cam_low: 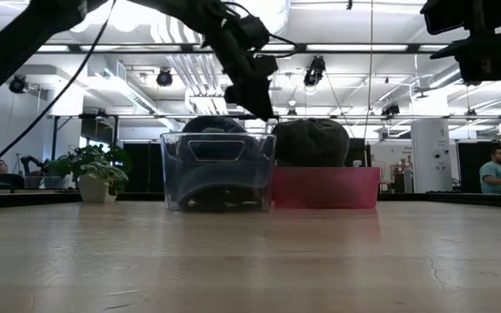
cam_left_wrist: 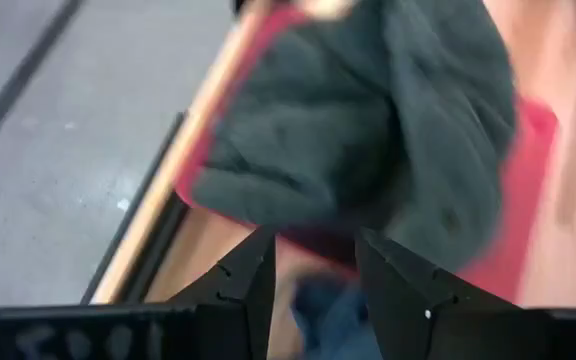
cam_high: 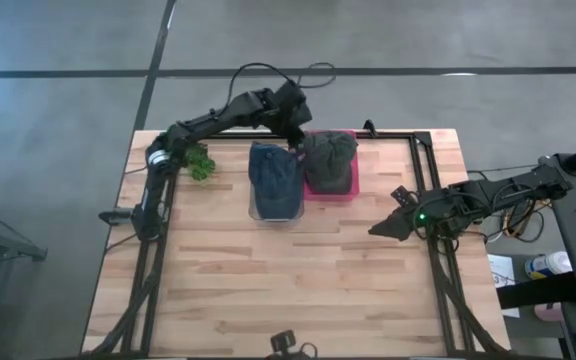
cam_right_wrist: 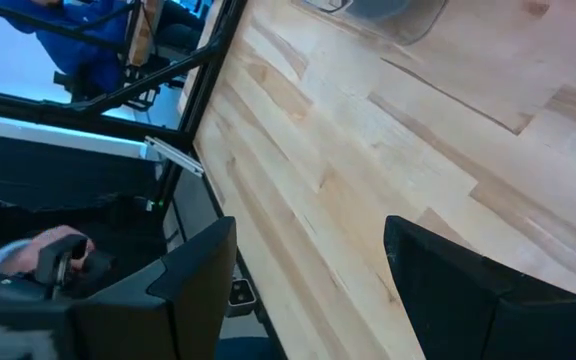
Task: Pick & Place hat
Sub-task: Put the green cap into the red bin
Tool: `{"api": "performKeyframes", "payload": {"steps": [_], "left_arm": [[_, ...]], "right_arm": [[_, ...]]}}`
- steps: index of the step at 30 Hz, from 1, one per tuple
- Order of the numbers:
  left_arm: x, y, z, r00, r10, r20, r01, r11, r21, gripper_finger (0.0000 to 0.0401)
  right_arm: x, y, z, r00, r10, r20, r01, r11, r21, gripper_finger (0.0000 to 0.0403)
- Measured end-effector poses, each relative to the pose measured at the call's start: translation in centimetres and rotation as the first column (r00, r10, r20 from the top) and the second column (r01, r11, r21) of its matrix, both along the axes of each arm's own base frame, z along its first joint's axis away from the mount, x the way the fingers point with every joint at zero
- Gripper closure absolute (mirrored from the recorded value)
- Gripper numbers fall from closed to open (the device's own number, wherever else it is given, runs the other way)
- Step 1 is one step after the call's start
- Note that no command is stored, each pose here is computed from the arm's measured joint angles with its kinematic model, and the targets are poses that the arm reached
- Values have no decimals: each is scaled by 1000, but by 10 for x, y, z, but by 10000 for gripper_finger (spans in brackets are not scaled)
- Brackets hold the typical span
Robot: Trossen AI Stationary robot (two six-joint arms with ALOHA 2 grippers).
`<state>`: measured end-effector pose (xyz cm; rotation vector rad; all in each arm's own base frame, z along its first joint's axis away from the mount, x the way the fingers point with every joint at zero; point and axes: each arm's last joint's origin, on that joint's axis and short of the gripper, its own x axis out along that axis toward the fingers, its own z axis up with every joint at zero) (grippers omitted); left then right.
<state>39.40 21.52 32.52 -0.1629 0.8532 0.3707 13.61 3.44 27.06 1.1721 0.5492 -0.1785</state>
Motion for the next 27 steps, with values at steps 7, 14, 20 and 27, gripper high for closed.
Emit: {"api": "performKeyframes", "payload": {"steps": [7,14,20,27], "left_arm": [[10,-11,-37,961,-221,-169,232,972,46,268],[33,1,-64,955,-250,-163,280,937,206,268],[50,9,-61,969,-246,-13,235,910,341,268],[55,22,-83,983,-133,-128,178,871,459,268]], "right_arm": [[1,-2,-1,1000,-1,3,2,998,-59,154],[-1,-4,1,999,-33,23,35,997,-73,154],[-1,-4,1,999,-41,18,42,997,-59,154],[-2,-5,0,999,-53,5,53,996,-76,154]]}}
